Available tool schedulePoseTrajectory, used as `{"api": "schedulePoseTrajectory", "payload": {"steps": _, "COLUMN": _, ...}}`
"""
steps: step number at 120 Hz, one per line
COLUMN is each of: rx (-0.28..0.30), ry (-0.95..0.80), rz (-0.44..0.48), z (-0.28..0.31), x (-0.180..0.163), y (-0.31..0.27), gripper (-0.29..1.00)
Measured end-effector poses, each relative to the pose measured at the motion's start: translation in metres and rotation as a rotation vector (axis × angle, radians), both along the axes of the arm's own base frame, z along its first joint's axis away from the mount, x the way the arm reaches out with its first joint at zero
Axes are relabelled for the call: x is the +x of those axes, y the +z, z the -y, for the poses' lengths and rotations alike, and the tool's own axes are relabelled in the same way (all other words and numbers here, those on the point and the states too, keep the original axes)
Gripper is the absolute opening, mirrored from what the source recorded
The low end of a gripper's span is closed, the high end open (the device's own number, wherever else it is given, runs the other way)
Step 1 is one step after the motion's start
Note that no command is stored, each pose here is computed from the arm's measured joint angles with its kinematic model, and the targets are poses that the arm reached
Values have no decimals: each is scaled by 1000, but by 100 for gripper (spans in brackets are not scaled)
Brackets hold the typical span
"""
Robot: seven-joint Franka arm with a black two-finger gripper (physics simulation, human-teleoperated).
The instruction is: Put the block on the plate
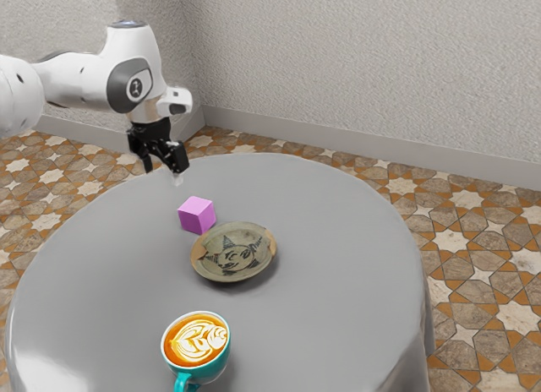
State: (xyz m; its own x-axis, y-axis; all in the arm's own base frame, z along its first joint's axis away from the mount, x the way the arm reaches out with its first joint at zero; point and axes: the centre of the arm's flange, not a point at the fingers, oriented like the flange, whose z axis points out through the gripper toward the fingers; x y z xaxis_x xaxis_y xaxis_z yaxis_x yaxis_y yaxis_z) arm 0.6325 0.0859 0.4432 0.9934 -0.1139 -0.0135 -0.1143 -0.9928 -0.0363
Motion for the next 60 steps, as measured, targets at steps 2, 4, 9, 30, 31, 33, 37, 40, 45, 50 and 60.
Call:
{"api": "schedulePoseTrajectory", "payload": {"steps": 2, "rx": -2, "ry": 1, "rz": -1, "z": 0, "x": 1, "y": -4, "gripper": 70}}
{"api": "schedulePoseTrajectory", "payload": {"steps": 4, "rx": -3, "ry": 2, "rz": -2, "z": 0, "x": 3, "y": -7, "gripper": 70}}
{"api": "schedulePoseTrajectory", "payload": {"steps": 9, "rx": -7, "ry": 4, "rz": -6, "z": 1, "x": 6, "y": -16, "gripper": 70}}
{"api": "schedulePoseTrajectory", "payload": {"steps": 30, "rx": -23, "ry": 8, "rz": -10, "z": 6, "x": 19, "y": -40, "gripper": 70}}
{"api": "schedulePoseTrajectory", "payload": {"steps": 31, "rx": -23, "ry": 8, "rz": -11, "z": 7, "x": 20, "y": -41, "gripper": 70}}
{"api": "schedulePoseTrajectory", "payload": {"steps": 33, "rx": -25, "ry": 8, "rz": -11, "z": 7, "x": 21, "y": -43, "gripper": 70}}
{"api": "schedulePoseTrajectory", "payload": {"steps": 37, "rx": -26, "ry": 10, "rz": -14, "z": 7, "x": 22, "y": -47, "gripper": 70}}
{"api": "schedulePoseTrajectory", "payload": {"steps": 40, "rx": -28, "ry": 12, "rz": -17, "z": 6, "x": 23, "y": -51, "gripper": 70}}
{"api": "schedulePoseTrajectory", "payload": {"steps": 45, "rx": -33, "ry": 14, "rz": -22, "z": 6, "x": 26, "y": -57, "gripper": 70}}
{"api": "schedulePoseTrajectory", "payload": {"steps": 50, "rx": -38, "ry": 15, "rz": -24, "z": 6, "x": 28, "y": -61, "gripper": 70}}
{"api": "schedulePoseTrajectory", "payload": {"steps": 60, "rx": -41, "ry": 12, "rz": -26, "z": 7, "x": 36, "y": -71, "gripper": 70}}
